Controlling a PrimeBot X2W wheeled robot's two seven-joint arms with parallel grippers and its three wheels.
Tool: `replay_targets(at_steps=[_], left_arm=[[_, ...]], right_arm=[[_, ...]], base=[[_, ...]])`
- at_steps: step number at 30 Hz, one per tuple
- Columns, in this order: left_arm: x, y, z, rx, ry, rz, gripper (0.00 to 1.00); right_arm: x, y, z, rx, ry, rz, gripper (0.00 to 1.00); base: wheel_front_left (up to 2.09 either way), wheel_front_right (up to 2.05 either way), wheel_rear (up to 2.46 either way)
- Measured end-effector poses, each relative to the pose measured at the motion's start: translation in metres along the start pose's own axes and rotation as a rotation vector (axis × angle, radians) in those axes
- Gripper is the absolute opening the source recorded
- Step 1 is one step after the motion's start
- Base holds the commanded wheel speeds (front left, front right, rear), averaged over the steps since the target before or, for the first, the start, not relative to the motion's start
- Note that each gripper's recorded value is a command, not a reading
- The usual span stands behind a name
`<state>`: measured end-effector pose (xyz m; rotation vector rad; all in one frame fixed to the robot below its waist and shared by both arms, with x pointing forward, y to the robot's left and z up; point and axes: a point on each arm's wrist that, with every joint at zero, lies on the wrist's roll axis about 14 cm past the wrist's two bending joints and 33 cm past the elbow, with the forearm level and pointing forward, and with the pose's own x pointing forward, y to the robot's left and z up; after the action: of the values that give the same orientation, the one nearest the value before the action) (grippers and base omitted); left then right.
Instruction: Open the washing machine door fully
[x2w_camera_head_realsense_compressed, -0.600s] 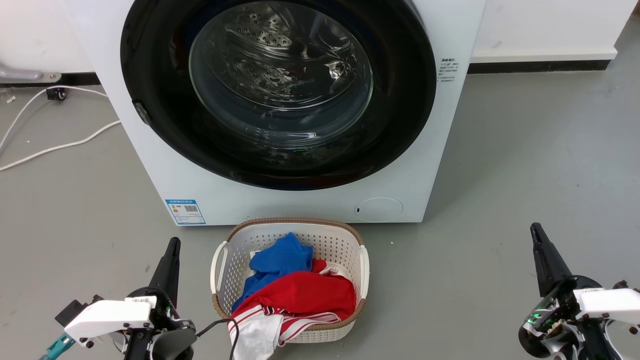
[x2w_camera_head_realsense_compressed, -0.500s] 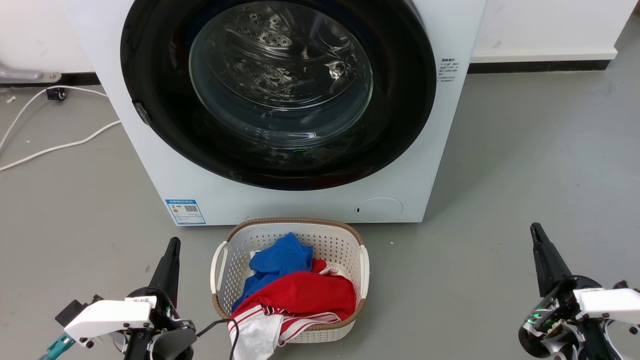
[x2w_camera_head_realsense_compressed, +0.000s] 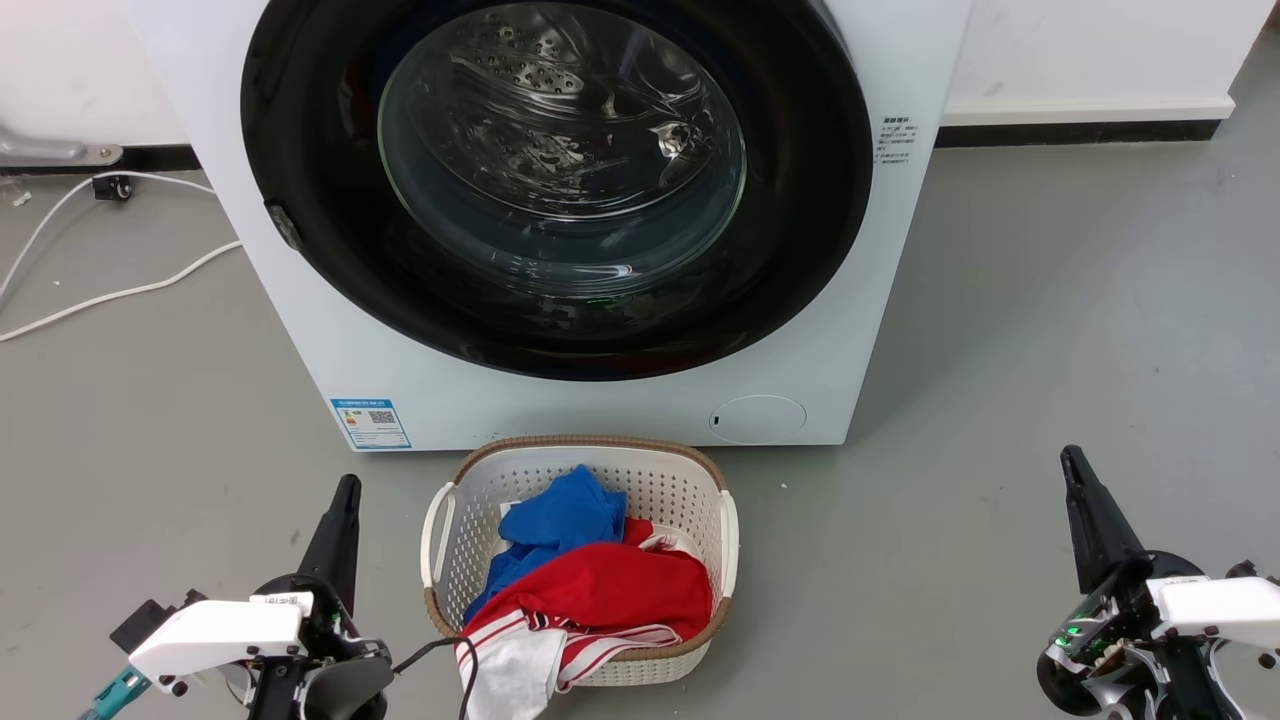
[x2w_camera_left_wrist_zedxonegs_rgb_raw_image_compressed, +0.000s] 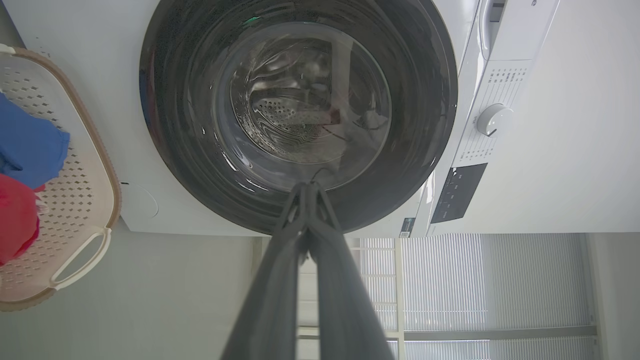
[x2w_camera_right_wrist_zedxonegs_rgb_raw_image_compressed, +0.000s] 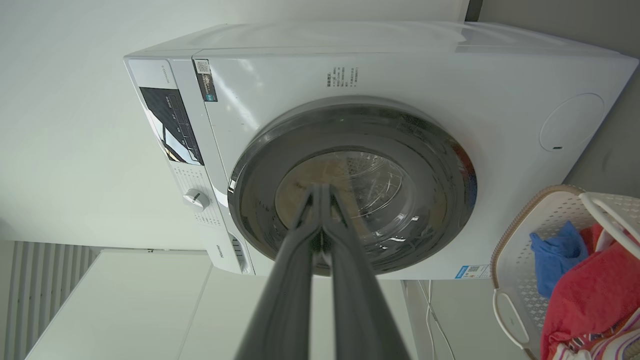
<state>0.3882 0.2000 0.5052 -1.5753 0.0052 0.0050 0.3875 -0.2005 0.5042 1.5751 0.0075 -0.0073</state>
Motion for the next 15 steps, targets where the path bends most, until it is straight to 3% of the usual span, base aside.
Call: replay_targets(at_steps=[9,10,15], left_arm=[[-0.002,0.006,0.000,-0.002,0.000,0.017,0.00],[-0.005,0.012,0.000,-0.004,-0.001,0.035,1.00],[-0.016,0.032,-0.001,-0.009,-0.008,0.094,1.00]], right_arm=[[-0.002,-0.005,0.000,0.002,-0.001,-0.016,0.00],[-0.005,-0.011,0.000,0.004,-0.001,-0.033,1.00],[-0.016,-0.033,0.002,0.009,-0.017,-0.099,1.00]], base=[[0.00,0.00,0.00],[0.00,0.00,0.00],[0.00,0.00,0.00]])
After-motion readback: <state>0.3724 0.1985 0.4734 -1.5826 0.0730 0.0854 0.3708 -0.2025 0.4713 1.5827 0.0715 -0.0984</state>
